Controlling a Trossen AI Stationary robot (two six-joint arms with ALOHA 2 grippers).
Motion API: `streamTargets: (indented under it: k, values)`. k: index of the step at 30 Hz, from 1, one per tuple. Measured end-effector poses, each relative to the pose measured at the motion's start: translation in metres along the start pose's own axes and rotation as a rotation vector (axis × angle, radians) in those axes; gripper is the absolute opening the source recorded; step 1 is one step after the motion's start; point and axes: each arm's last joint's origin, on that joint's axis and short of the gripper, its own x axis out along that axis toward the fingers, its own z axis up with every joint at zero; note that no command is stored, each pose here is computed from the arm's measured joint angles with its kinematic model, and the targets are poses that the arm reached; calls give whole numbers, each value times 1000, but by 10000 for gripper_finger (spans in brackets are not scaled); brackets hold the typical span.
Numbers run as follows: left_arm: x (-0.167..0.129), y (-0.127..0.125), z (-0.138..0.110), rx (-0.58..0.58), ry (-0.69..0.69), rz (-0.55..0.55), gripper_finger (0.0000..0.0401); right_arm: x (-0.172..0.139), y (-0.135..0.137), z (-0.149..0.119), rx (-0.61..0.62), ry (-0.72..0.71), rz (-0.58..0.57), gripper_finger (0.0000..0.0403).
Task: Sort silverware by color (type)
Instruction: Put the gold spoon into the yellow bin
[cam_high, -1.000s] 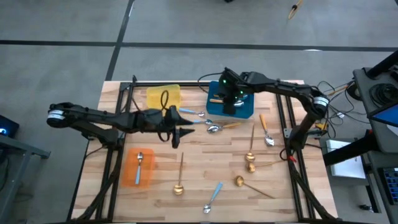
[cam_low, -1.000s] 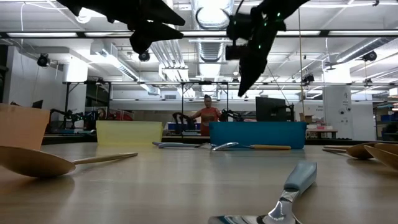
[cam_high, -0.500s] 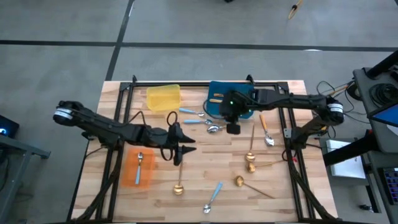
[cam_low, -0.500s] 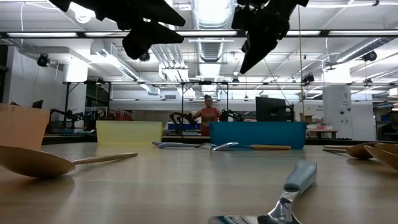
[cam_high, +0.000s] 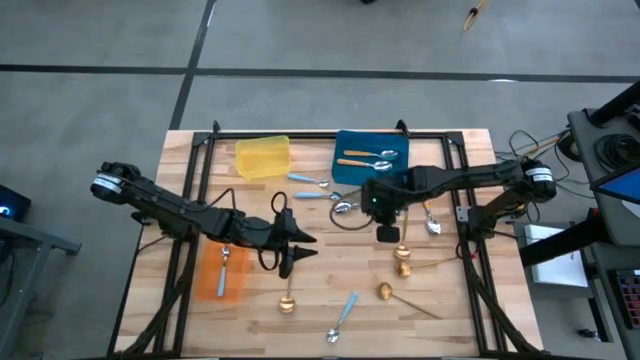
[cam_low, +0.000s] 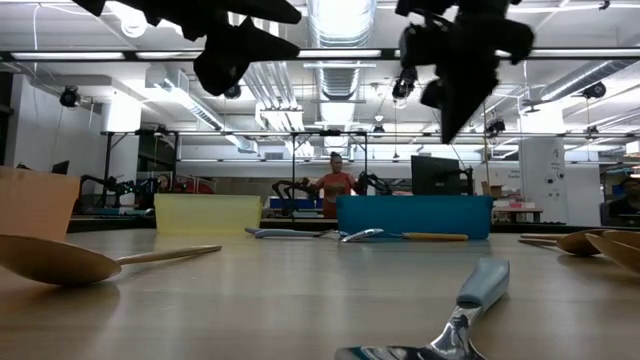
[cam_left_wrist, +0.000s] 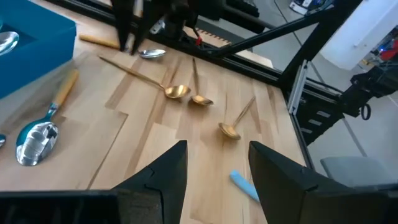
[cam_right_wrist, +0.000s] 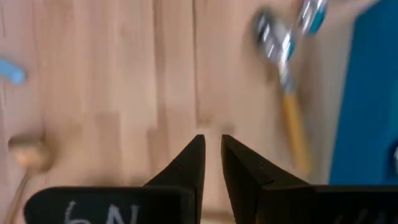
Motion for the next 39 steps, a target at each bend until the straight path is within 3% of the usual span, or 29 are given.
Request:
streamTargets:
  k: [8, 10, 14, 20, 32, 39]
  values:
    - [0, 0, 1, 0, -16, 16, 152, 19, 21, -31, 100, 217, 7, 43]
    - [0, 0, 1, 6, -16, 16, 152, 24, 26, -40, 29, 274, 12, 43]
    - [0, 0, 1, 22, -19, 14, 153, 39, 38, -63, -240, 377, 16, 43]
    - [0, -2, 3, 25, -45, 2, 153, 54, 47, -84, -494, 438, -109, 45]
    - [0, -5, 9, 58, -109, -27, 153, 67, 49, -88, -615, 387, -90, 156]
    - [0, -5, 10, 57, -113, -29, 153, 76, 49, -84, -766, 362, -111, 162]
